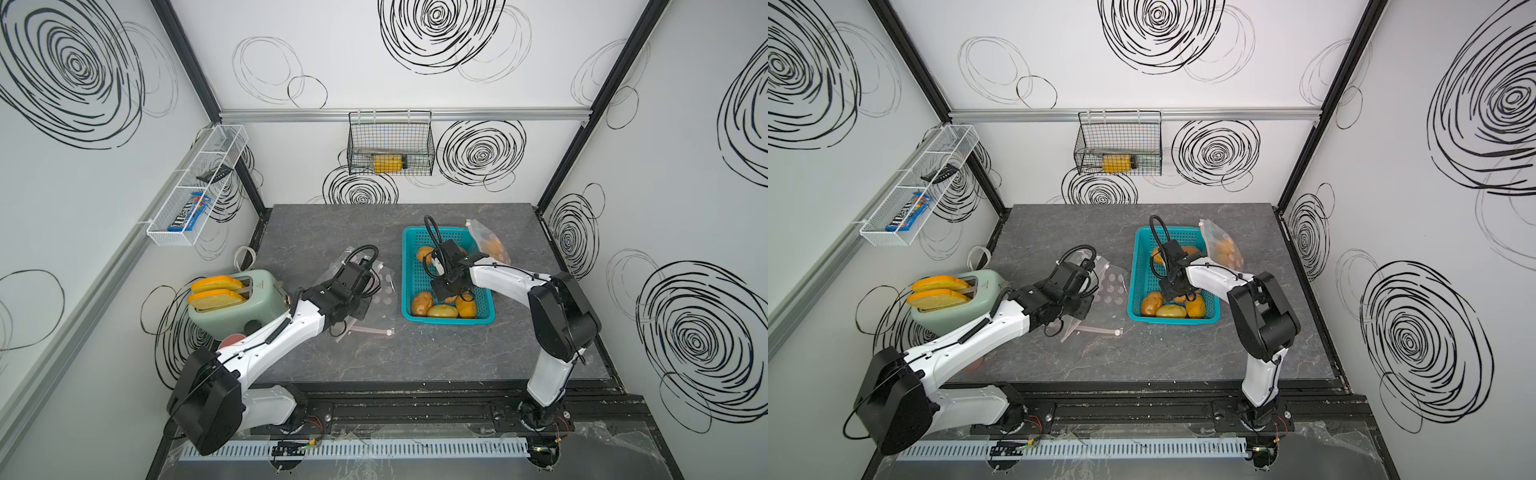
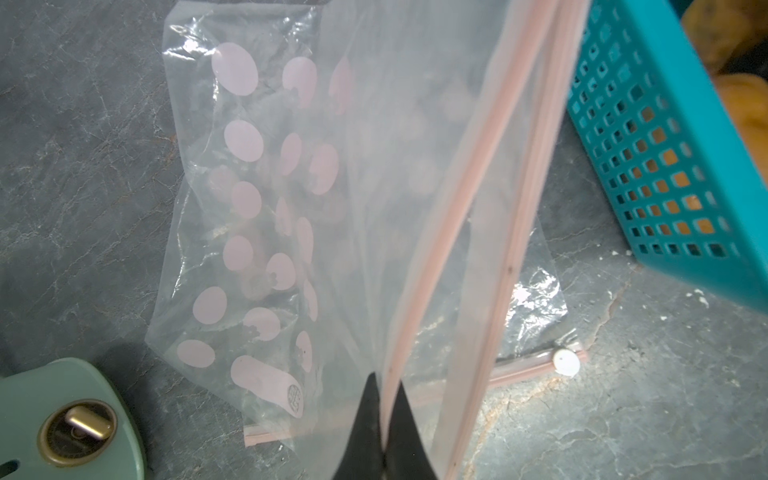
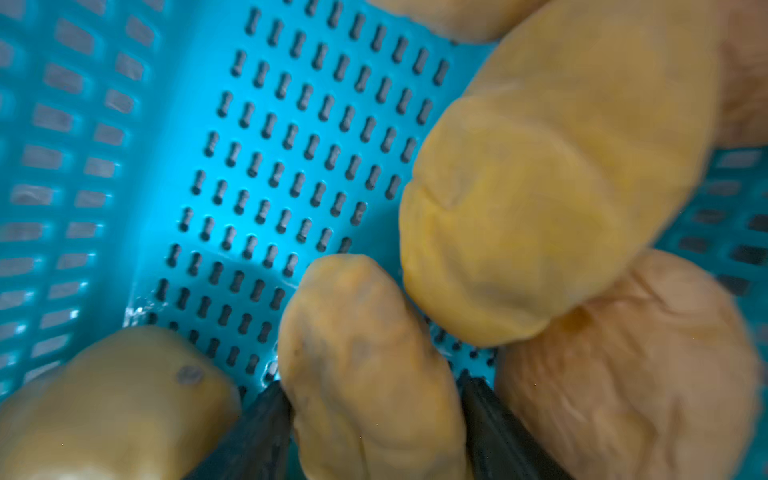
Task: Put the potatoes into a zipper bag and zip it
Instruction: Pick up the potato from the basket.
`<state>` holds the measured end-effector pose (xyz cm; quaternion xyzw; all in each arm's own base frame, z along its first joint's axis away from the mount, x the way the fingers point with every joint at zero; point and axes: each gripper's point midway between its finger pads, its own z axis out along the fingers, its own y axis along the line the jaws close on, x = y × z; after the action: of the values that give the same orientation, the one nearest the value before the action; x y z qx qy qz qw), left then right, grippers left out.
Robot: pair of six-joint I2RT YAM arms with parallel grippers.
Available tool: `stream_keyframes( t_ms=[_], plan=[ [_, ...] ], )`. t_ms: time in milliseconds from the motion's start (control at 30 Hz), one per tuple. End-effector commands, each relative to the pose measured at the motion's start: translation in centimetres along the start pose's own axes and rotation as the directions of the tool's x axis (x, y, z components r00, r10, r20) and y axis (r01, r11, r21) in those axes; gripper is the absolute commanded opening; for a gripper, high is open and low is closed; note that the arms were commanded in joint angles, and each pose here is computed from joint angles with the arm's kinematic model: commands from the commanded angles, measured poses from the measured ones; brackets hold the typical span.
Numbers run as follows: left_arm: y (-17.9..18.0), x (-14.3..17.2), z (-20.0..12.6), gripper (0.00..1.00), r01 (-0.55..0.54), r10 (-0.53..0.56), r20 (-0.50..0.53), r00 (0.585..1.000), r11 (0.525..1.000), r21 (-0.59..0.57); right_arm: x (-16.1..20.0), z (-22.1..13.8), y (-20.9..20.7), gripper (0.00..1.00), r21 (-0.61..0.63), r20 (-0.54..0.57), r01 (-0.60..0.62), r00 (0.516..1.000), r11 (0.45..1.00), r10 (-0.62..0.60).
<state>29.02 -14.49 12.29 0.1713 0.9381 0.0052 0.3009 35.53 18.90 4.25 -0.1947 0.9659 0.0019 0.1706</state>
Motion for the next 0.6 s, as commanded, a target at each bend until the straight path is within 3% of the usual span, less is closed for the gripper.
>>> stream_keyframes(
  t_ms=[0, 333, 467, 567],
  plan=[
    [-0.1, -0.6, -0.3, 0.0, 0.017, -0.017, 0.039, 0.999, 1.0, 0.006, -0.4, 0.7, 0.4, 0.6, -0.026, -0.011, 0.003, 1.0, 1.0, -0.003],
    [-0.1, -1.1, -0.6, 0.0, 0.062, -0.063, 0.058, 0.996, 0.998, 0.017, -4.2, -4.6, 2.7, 0.46, -0.185, 0.209, 0.01, 0.977, 0.983, 0.029],
    [-0.7, -1.8, -1.3, 0.0, 0.084, -0.089, 0.089, 0.992, 0.995, 0.06, -5.7, -8.2, 3.8, 0.45, -0.271, 0.348, 0.05, 0.936, 0.961, 0.049],
    [-1.3, -2.5, -2.2, 0.0, 0.115, -0.128, 0.109, 0.986, 0.987, 0.114, -6.9, -11.9, 5.1, 0.45, -0.36, 0.467, 0.095, 0.88, 0.928, 0.091]
  ],
)
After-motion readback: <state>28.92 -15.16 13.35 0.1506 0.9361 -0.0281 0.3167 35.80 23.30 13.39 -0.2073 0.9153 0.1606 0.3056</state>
